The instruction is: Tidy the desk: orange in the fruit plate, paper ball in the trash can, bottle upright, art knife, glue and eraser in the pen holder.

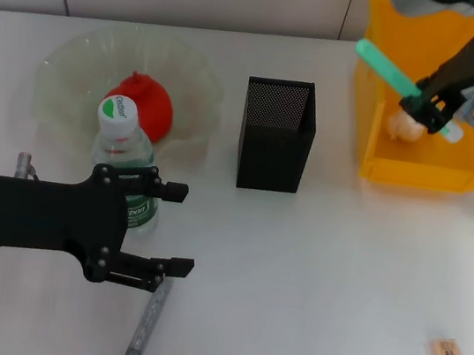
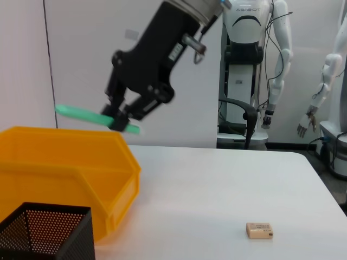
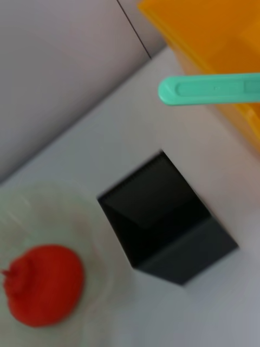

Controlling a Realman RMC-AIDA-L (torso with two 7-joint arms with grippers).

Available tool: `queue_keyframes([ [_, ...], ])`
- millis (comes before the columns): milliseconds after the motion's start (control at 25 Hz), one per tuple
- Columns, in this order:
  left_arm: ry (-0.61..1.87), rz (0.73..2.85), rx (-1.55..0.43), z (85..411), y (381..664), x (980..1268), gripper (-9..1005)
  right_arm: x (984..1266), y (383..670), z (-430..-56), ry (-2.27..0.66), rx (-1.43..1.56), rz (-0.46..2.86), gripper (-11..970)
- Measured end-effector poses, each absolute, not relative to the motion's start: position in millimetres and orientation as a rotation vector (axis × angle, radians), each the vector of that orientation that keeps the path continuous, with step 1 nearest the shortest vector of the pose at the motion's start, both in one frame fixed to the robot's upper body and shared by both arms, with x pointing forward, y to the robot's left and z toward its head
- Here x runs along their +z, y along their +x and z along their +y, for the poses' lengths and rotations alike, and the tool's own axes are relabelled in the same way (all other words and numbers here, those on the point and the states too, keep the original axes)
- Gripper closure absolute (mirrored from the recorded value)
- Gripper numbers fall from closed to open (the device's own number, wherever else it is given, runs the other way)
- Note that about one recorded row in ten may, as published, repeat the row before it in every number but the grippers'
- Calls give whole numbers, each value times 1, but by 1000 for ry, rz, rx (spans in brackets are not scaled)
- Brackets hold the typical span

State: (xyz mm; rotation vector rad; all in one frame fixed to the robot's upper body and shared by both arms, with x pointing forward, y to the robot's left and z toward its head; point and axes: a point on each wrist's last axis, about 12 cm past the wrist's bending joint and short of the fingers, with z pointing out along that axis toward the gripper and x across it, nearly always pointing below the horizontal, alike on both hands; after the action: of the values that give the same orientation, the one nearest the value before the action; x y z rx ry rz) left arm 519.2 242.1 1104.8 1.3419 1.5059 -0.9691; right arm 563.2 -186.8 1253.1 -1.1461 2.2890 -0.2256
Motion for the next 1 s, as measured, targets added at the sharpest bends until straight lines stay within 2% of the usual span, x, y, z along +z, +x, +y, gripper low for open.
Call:
queue_keyframes([
  [320, 1349, 1502, -972, 240, 520, 1105, 133, 1269, 577, -207, -1121, -295, 2123, 787],
  [640, 1342, 1506, -985, 238, 521, 1102, 133, 1272, 591, -221, -1091, -408, 1878, 787],
  [1000, 1325, 1485, -998, 236, 521, 1103, 133, 1253, 608, -222, -1294, -570, 1708, 786],
])
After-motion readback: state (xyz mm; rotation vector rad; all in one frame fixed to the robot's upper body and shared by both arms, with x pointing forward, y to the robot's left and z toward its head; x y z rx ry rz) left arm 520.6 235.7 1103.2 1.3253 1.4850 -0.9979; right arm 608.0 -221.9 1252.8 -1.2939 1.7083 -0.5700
